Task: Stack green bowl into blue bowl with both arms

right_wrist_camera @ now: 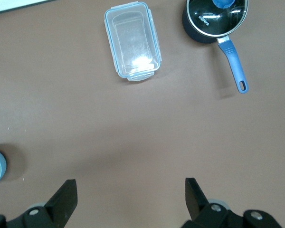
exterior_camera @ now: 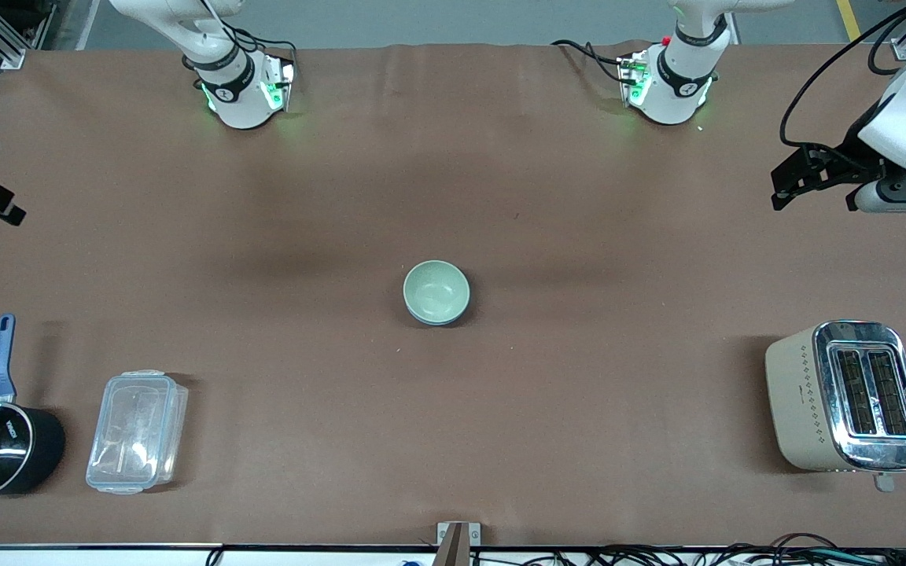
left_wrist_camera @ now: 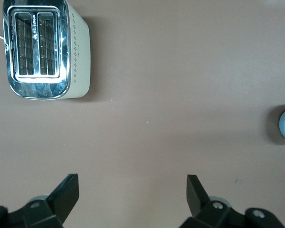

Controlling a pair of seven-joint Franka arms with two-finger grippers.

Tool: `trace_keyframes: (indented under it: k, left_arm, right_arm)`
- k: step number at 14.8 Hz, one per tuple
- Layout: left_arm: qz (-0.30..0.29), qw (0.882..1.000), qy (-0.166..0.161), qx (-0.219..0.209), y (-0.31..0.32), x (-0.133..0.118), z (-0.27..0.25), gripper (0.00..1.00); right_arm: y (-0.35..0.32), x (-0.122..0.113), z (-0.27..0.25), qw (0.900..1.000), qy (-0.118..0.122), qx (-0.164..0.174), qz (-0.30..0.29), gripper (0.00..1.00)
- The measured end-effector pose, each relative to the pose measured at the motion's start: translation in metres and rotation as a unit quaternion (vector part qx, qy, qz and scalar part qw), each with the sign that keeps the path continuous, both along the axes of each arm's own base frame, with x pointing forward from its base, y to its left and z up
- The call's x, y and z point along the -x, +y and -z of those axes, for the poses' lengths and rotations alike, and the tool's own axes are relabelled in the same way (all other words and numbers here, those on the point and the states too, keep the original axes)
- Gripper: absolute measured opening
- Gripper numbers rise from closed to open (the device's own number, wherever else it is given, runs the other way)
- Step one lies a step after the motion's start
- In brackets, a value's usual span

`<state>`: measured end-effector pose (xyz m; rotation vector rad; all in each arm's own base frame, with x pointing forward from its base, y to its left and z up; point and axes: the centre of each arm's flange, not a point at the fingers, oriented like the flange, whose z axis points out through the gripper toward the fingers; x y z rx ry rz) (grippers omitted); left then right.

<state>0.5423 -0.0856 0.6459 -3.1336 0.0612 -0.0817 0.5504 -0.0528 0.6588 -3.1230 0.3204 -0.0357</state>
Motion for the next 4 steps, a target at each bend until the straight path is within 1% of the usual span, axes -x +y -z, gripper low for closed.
trace_keyframes:
  k: [4]
  left_arm:
    - [0.0,1.0,-0.001,0.0,0.0,0.0,-0.003,1.0]
  right_arm:
    - [0.028,-0.002,0.001,1.0,0.005,-0.001,-0.026,1.0]
